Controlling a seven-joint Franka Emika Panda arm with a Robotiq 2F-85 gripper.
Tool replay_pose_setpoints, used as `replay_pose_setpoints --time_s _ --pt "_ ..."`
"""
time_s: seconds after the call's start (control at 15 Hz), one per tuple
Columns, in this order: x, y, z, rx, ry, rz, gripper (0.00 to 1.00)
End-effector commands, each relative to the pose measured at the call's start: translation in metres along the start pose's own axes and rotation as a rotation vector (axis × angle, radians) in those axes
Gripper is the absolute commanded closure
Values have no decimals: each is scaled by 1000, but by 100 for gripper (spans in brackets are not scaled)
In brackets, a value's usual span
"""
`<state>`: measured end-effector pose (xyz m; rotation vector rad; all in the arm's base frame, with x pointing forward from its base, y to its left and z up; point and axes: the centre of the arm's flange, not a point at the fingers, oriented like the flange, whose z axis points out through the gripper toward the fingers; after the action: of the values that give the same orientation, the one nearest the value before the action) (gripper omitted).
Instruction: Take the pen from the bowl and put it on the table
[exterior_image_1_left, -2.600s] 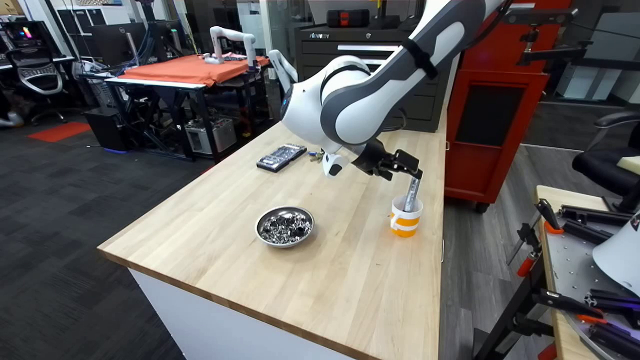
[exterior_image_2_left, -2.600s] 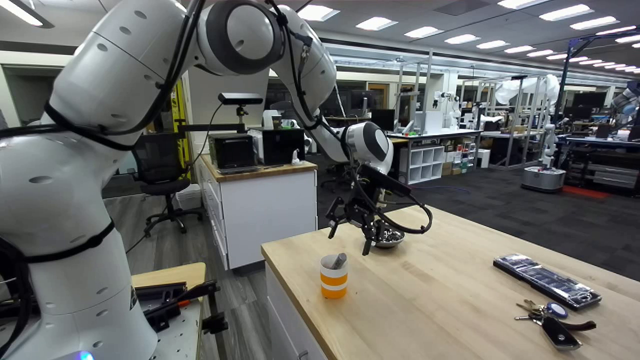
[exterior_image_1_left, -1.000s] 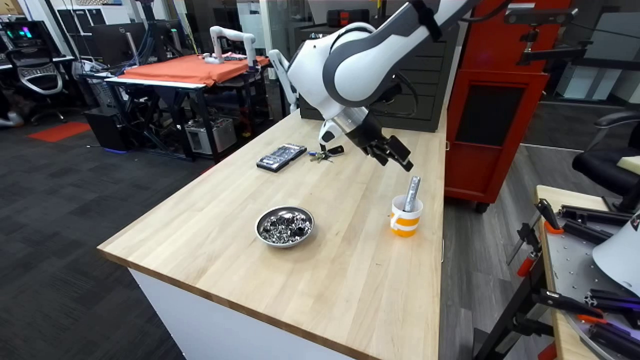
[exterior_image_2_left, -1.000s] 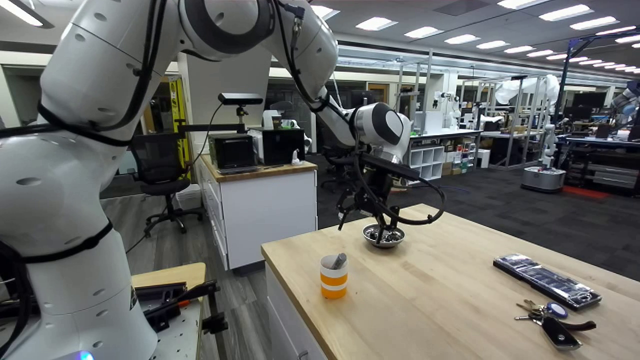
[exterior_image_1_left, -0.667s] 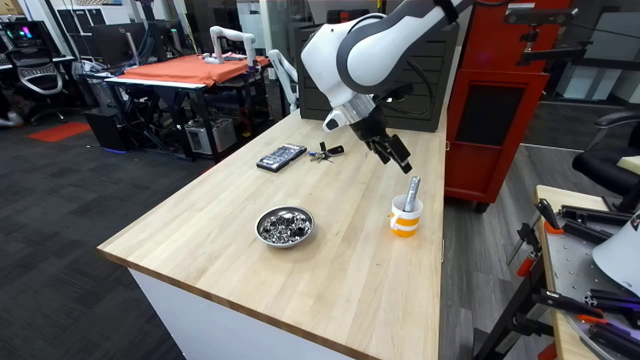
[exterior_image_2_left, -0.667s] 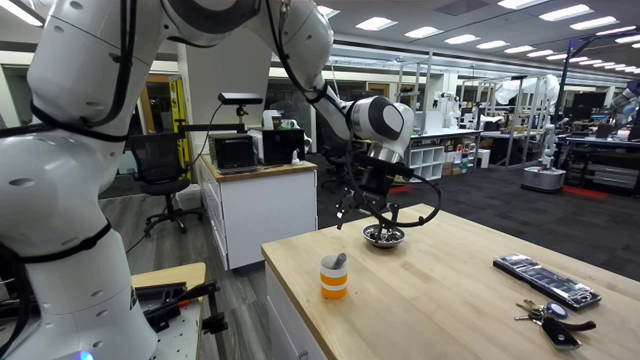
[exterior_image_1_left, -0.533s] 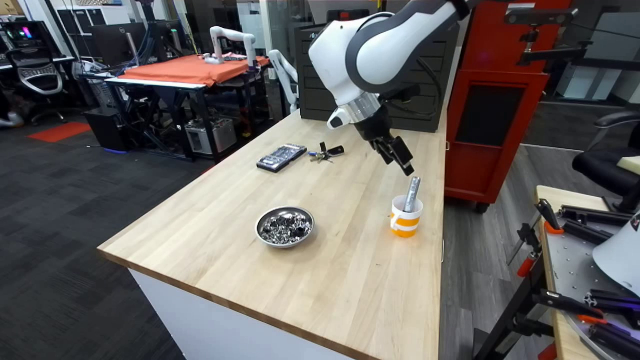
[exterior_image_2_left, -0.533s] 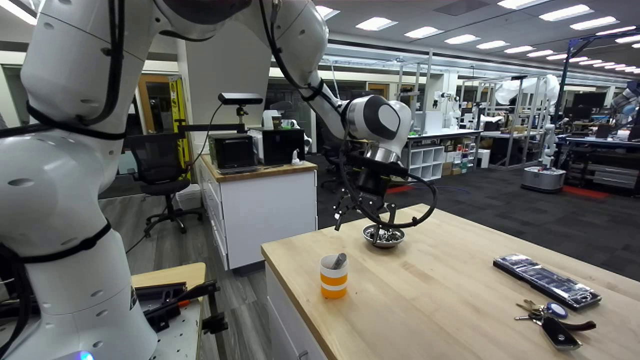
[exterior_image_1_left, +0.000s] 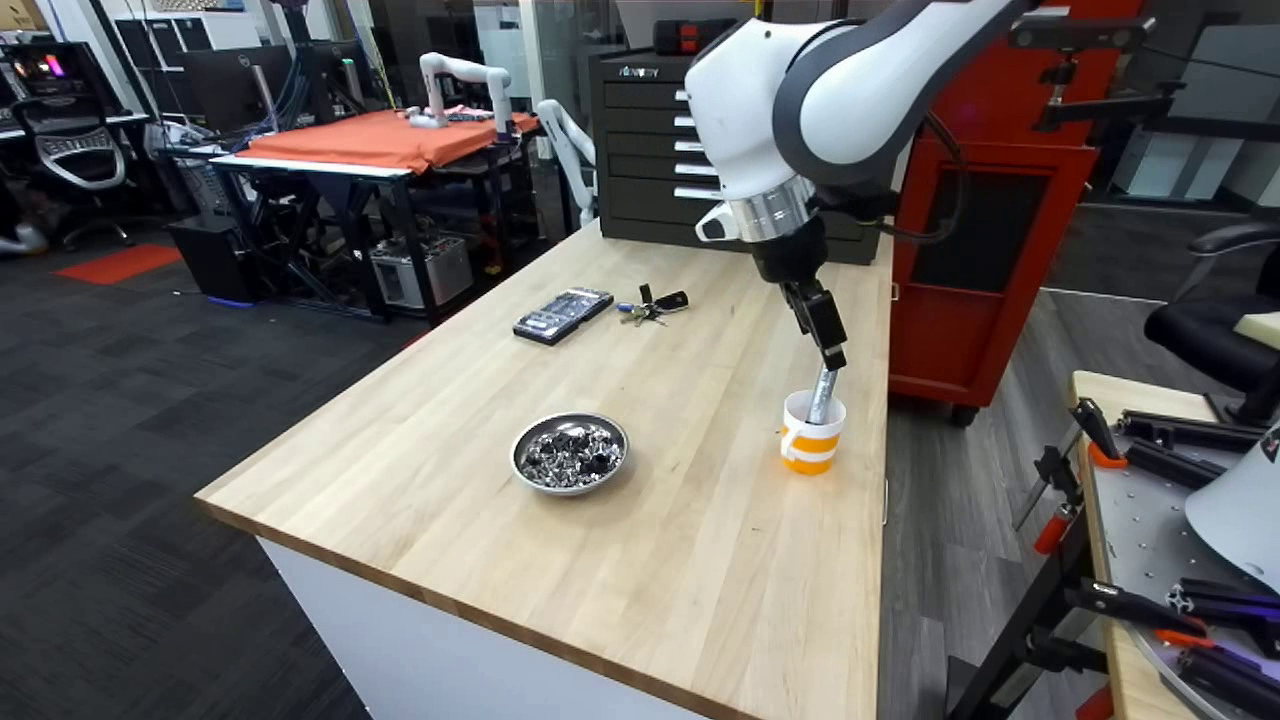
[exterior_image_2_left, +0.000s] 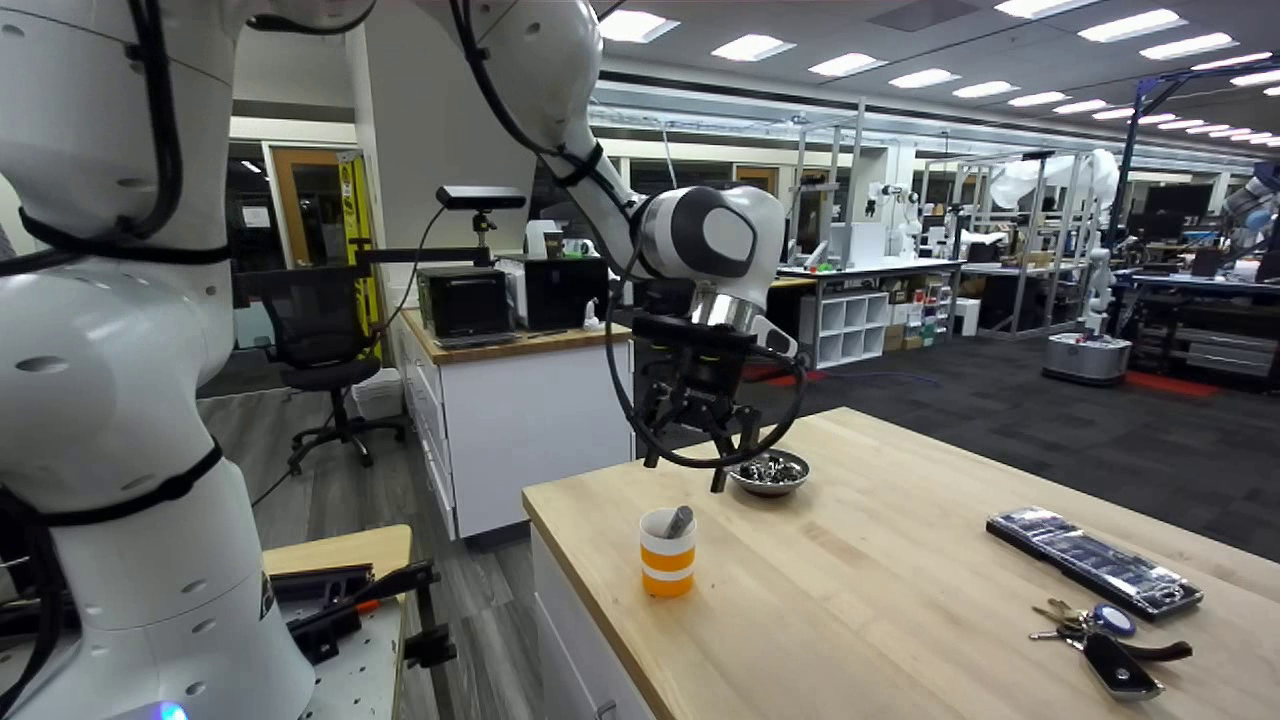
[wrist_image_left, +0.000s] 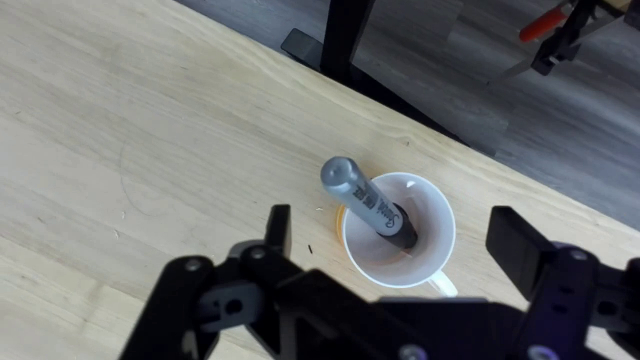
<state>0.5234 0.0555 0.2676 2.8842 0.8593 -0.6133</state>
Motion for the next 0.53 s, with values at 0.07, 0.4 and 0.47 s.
replay_pose_setpoints --time_s 0.07,0.4,0.47 --pt "-47 -19 8 5 100 167 0" --pt "-65 -22 25 -22 186 252 0" --pt "-65 -21 31 -28 200 260 0"
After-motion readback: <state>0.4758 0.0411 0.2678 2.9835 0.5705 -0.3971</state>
